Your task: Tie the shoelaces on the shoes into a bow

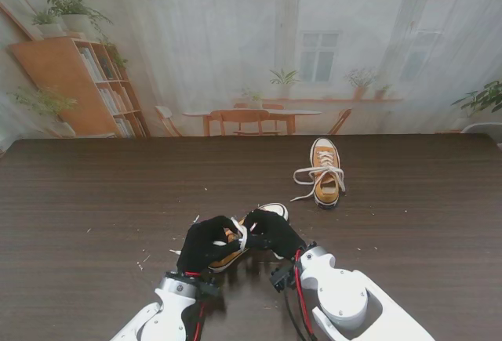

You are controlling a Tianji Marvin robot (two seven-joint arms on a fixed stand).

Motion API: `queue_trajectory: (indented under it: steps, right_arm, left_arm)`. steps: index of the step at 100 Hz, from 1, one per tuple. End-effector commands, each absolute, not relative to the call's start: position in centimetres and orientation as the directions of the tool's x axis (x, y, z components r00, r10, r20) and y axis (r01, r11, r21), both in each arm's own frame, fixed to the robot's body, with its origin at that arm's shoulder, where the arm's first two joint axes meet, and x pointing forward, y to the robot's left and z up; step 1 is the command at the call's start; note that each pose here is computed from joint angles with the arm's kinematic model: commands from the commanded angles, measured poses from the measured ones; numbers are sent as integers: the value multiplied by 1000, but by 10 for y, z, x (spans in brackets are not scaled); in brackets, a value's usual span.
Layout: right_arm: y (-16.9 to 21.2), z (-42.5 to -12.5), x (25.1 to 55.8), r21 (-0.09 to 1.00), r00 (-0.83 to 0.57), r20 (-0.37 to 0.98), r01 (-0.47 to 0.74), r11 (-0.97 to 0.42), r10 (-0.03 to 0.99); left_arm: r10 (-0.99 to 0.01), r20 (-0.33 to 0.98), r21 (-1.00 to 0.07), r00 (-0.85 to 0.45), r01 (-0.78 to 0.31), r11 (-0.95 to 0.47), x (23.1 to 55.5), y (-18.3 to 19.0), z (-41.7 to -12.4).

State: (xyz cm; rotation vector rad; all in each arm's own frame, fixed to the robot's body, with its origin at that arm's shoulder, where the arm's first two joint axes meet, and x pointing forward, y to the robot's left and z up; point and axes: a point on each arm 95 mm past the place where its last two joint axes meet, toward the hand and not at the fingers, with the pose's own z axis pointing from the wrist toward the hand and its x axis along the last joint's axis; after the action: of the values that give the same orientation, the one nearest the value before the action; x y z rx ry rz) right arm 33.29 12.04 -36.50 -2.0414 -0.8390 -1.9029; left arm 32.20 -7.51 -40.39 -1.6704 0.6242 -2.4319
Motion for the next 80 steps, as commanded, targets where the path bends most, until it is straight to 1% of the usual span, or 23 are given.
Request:
queue_trajectory:
  steps: [1,38,80]
  right_arm:
    - [122,-372,326,207,11,966,571,-794,260]
    - [122,-373,325,209,13,964,580,-788,265]
    - [123,-373,326,213,10,963,583,-784,269]
  left_arm:
    - [-331,861,-406,-387,-128,-905,325,-76,-398]
    - [-339,869,-400,-359,-109,-910,325,-67,-400]
    - [-312,888,-375,-338,-137,-917,324,-65,-401]
